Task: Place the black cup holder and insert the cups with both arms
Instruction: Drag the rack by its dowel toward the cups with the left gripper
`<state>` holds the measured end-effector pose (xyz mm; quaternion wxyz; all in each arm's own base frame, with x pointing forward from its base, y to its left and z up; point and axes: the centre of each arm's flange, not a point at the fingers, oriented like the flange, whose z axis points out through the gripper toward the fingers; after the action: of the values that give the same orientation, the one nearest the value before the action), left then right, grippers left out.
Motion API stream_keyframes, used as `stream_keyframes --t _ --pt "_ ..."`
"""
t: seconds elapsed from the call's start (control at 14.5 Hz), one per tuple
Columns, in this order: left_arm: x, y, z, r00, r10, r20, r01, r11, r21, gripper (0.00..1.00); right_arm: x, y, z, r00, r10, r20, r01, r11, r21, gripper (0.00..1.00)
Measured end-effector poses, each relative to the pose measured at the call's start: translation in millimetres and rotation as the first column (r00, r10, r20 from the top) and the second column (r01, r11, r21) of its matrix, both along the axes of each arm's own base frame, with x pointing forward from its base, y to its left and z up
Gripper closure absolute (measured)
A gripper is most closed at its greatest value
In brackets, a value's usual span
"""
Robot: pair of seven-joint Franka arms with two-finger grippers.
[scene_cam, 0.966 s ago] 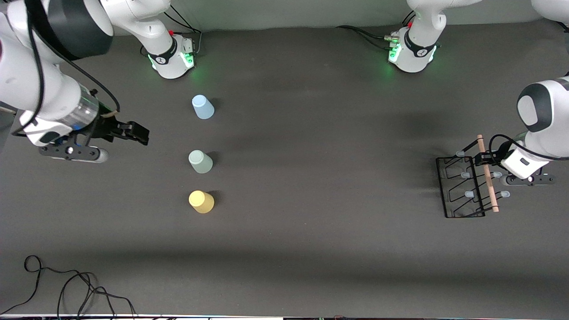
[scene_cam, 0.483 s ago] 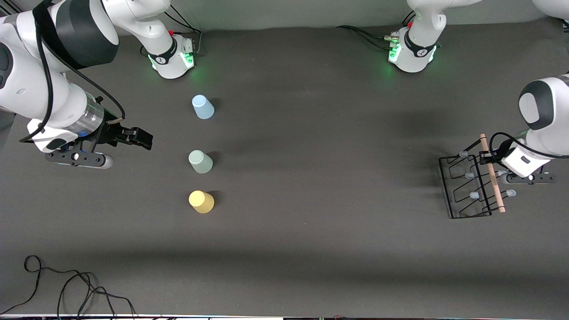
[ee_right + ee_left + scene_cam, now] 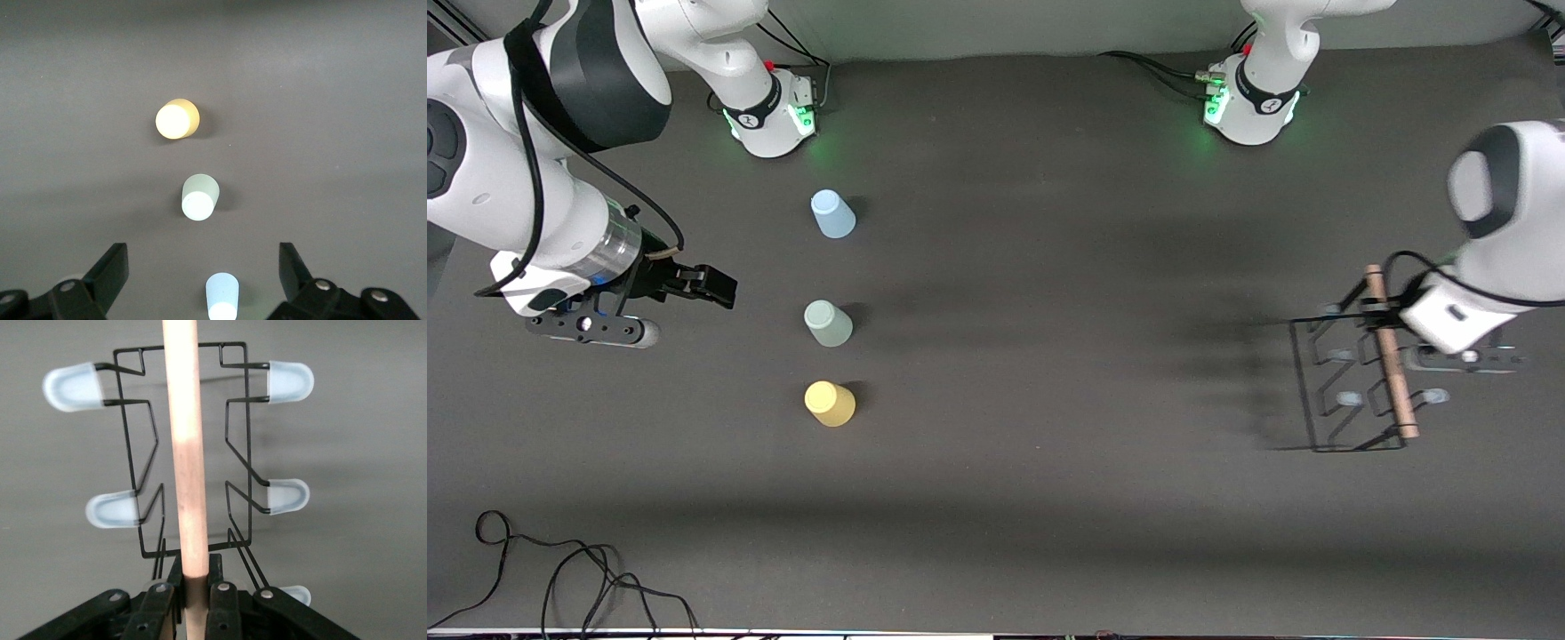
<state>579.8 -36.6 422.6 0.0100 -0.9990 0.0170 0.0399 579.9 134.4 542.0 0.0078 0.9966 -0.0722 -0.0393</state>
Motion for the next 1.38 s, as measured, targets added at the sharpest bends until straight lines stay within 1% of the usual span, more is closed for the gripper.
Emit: stream_keyframes --t 0.21,0.34,0.55,0.76,0.9,1.1,1.31,1.38 --pt "-12 -99 -1 1.0 0.025 0.008 -0.024 0.999 -0.023 0.84 0 0 0 1.0 0.0 0.0 0.0 1.0 0.0 0.0" --pt "-26 -168 -2 0.997 0.064 0.034 -0.063 0.997 -0.035 0.84 0 0 0 1.0 -0.001 0.0 0.001 1.0 0.0 0.0" --pt "-62 -270 -16 0.998 0.049 0.03 -0.048 0.998 -0.036 0.84 0 0 0 1.0 -0.001 0.0 0.001 1.0 0.0 0.0" --pt "-91 -354 -29 1.0 0.023 0.013 -0.022 0.998 -0.058 0.84 0 0 0 1.0 -0.001 0.0 0.001 1.0 0.0 0.0" --pt "-110 -400 -39 1.0 0.024 0.02 -0.023 0.998 -0.066 0.84 0 0 0 1.0 -0.001 0.0 0.001 1.0 0.0 0.0" --pt "-136 -453 -64 0.998 0.066 0.023 -0.064 0.995 -0.07 0.84 0 -1 0 1.0 -0.001 0.0 0.001 1.0 0.0 0.0" --pt "-151 -490 -94 0.998 0.067 -0.005 -0.067 0.996 -0.066 0.84 0 -1 -1 1.0 -0.001 -0.002 0.001 1.0 -0.001 0.0" --pt "-151 -497 -95 0.998 0.066 -0.007 -0.066 0.995 -0.074 0.84 0 -1 -1 1.0 -0.001 -0.005 0.001 1.0 -0.001 0.0"
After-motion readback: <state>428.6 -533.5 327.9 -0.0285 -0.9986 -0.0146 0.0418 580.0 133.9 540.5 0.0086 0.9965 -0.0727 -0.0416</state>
